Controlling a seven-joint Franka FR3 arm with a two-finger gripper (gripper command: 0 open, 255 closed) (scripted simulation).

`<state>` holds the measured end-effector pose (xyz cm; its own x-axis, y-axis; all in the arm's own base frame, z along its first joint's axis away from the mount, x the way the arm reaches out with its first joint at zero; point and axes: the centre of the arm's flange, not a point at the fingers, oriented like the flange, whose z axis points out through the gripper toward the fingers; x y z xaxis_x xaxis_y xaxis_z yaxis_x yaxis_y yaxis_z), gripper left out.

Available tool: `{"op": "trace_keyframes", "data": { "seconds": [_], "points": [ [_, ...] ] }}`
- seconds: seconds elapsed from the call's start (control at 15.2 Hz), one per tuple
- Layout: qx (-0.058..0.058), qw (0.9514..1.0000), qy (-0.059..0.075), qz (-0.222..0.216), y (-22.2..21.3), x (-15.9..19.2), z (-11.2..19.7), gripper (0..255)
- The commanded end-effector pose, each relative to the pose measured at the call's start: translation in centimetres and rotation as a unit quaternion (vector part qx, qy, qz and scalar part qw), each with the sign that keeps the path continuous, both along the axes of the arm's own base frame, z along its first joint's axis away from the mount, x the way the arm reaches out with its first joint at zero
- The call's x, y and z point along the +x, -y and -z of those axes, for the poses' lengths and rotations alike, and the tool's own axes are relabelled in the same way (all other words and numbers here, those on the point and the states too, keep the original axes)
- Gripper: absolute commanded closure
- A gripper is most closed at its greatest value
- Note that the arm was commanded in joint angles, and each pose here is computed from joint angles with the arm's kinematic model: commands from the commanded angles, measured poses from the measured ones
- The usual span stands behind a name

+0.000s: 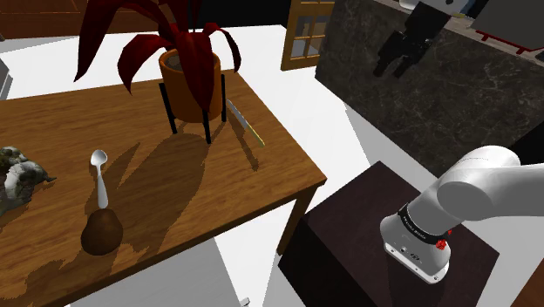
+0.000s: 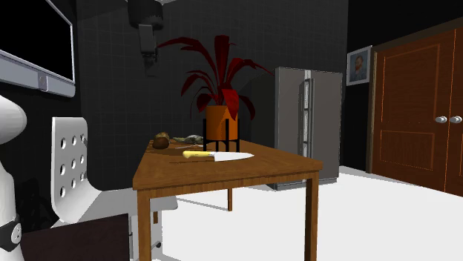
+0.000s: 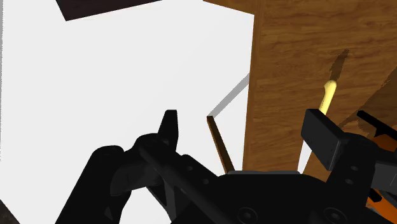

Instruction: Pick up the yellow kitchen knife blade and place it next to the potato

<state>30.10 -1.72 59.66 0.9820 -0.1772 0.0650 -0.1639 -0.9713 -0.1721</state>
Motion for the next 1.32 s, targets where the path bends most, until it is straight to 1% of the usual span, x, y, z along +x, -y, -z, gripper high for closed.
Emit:
{"op": "trace_keyframes", "data": {
  "seconds": [0.0, 1.25],
  "points": [
    [0.000, 1.0000, 0.000, 0.000, 0.0, 0.0, 0.0, 0],
    [-0.043, 0.9985, -0.031, -0.011, -15.7, 17.7, 11.7, 0]
  ]
}}
